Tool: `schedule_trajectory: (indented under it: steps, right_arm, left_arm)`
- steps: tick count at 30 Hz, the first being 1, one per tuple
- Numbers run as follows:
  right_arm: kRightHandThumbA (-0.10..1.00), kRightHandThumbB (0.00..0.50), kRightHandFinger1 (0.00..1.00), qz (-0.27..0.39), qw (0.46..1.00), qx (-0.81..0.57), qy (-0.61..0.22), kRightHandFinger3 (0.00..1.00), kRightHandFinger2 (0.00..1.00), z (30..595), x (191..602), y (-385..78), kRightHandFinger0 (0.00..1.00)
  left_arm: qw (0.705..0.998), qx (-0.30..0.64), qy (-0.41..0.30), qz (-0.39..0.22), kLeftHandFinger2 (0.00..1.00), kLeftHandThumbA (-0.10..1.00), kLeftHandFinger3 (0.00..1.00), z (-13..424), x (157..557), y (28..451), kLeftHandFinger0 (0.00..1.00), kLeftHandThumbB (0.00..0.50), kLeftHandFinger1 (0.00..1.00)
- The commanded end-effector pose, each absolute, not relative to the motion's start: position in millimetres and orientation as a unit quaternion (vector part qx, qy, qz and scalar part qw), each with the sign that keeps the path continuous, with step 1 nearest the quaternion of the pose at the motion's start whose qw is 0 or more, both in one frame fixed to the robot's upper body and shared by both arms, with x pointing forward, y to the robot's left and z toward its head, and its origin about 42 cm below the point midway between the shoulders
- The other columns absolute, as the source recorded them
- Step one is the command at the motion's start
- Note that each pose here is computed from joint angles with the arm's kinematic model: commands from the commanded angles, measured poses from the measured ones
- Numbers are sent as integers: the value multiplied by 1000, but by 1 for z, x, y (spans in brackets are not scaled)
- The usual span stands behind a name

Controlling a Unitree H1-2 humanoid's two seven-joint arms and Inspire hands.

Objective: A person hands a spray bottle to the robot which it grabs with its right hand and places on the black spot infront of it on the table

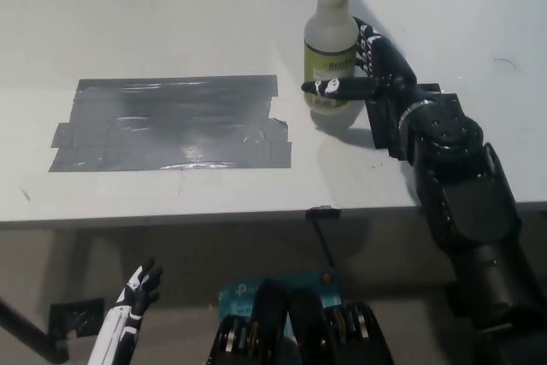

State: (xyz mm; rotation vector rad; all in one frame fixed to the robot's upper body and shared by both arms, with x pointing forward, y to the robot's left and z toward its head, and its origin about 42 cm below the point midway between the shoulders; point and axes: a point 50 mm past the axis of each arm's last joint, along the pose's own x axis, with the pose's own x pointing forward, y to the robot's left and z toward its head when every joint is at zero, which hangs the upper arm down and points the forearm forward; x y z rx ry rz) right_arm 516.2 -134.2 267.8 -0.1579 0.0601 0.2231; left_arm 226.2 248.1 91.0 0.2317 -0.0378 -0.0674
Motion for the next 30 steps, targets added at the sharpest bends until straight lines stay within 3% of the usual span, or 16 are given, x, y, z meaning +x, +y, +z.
schedule_trajectory:
  steps: [1,5,10,12,14,18,21,22,23,24,25,26,28,29,30]
  right_arm:
    - [1000,500,1000,98,990,-96,-16,1000,1000,309,532,-123,1000]
    - [1000,500,1000,93,990,-104,-17,1000,1000,312,542,-128,1000]
    - [1000,461,1000,100,993,-69,-11,1000,1000,326,552,-133,1000]
    - [1000,463,1000,99,992,-73,-12,1000,1000,329,556,-134,1000]
    - [1000,495,1000,103,992,-70,-14,1000,1000,332,557,-133,1000]
    - [930,483,1000,132,990,-39,-22,1000,1000,324,558,-130,1000]
    - [849,422,1000,136,989,-61,-16,1000,1000,315,558,-125,1000]
    - [857,407,744,132,986,-96,-23,1000,815,314,559,-123,805]
    - [863,402,636,128,983,-127,-31,990,718,312,560,-122,678]
    - [822,426,430,126,982,-134,-34,748,519,311,562,-120,491]
    - [763,451,199,125,982,-134,-38,525,323,309,563,-119,158]
    - [709,465,77,120,981,-146,-48,368,237,307,563,-117,32]
    - [590,447,73,113,978,-158,-69,135,178,302,562,-115,18]
    - [590,447,73,112,978,-161,-76,135,178,302,561,-114,18]
    - [542,433,86,111,977,-164,-79,9,186,300,560,-113,1]
  left_arm:
    - [992,118,-42,-35,1000,1000,1000,98,227,249,1000,39,1000]
    - [992,116,-40,-40,1000,1000,1000,101,229,249,1000,70,1000]
    - [992,111,-42,-39,1000,1000,1000,102,231,248,1000,50,1000]
    - [992,112,-40,-40,1000,1000,1000,102,231,249,1000,47,1000]
    - [992,111,-41,-40,1000,1000,1000,102,231,249,1000,36,1000]
    - [991,119,-44,-42,1000,1000,1000,101,228,249,1000,19,1000]
    - [991,118,-43,-42,1000,1000,1000,101,228,248,1000,0,1000]
    - [991,118,-43,-42,1000,1000,1000,101,227,249,1000,0,1000]
    - [991,118,-42,-42,1000,1000,1000,100,227,249,1000,0,1000]
    - [991,120,-43,-41,1000,1000,1000,101,228,249,1000,2,1000]
    - [991,120,-43,-41,1000,1000,1000,102,229,250,1000,5,1000]
    - [992,113,-41,-40,1000,1000,1000,101,229,249,1000,11,1000]
    - [992,109,-39,-40,1000,1000,1000,100,228,250,1000,6,1000]
    - [992,110,-40,-42,1000,1000,1000,100,228,250,1000,6,1000]
    - [992,111,-42,-42,1000,1000,1000,100,228,250,1000,0,1000]
